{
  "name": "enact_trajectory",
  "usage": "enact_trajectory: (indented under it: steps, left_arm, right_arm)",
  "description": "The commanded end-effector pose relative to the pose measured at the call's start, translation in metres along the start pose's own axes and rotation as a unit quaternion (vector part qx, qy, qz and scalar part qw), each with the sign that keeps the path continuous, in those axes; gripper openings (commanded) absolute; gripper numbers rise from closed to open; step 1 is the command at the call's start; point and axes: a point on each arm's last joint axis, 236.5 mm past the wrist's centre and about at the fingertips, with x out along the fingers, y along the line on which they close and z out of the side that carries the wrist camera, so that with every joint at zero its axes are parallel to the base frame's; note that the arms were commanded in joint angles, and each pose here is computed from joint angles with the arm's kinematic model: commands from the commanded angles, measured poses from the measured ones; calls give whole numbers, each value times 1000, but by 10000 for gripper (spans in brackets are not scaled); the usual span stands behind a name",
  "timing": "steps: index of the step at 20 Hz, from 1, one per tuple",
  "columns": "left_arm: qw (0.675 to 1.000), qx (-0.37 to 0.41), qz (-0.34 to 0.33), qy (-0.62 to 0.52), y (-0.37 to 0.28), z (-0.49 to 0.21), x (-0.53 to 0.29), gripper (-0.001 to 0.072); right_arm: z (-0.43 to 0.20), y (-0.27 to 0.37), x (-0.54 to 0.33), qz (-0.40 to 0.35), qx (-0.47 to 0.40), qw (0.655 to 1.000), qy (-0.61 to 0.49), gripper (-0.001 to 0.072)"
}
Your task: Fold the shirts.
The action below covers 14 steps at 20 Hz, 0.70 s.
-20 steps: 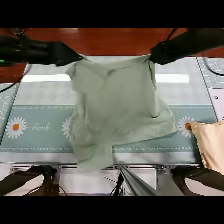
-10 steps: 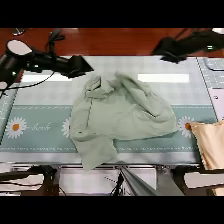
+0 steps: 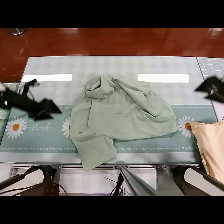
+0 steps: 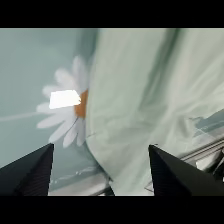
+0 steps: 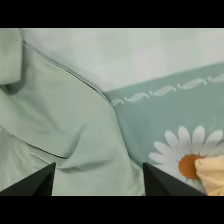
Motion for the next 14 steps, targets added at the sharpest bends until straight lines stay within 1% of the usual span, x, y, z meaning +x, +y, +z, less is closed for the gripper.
enact_trajectory:
  steps: [1, 3, 6, 8, 9, 12, 14]
  left_arm:
    - [998, -44, -34, -5, 16, -43, 36, 702]
    - [997, -69, -32, 3, 26, -58, 55, 701]
    - [993, -90, -81, 2, 9, -66, 69, 702]
    - [990, -89, -111, -10, -7, -62, 76, 701]
    - [990, -80, -116, -15, -13, -61, 80, 701]
    - [992, -65, -97, -53, -20, -45, 99, 701]
    - [990, -59, -99, -81, -33, -31, 106, 700]
  right_arm:
    - [-67, -20, 38, 18, 62, 998, -16, 623]
    - [-108, -18, 57, 34, 77, 996, 21, 623]
    - [-148, -19, 70, 41, 69, 994, 76, 623]
    - [-150, -19, 71, 42, 68, 994, 78, 623]
    - [-149, -19, 71, 42, 68, 994, 77, 623]
    - [-149, -19, 71, 42, 68, 994, 78, 623]
    - [-152, -18, 70, 43, 68, 993, 84, 623]
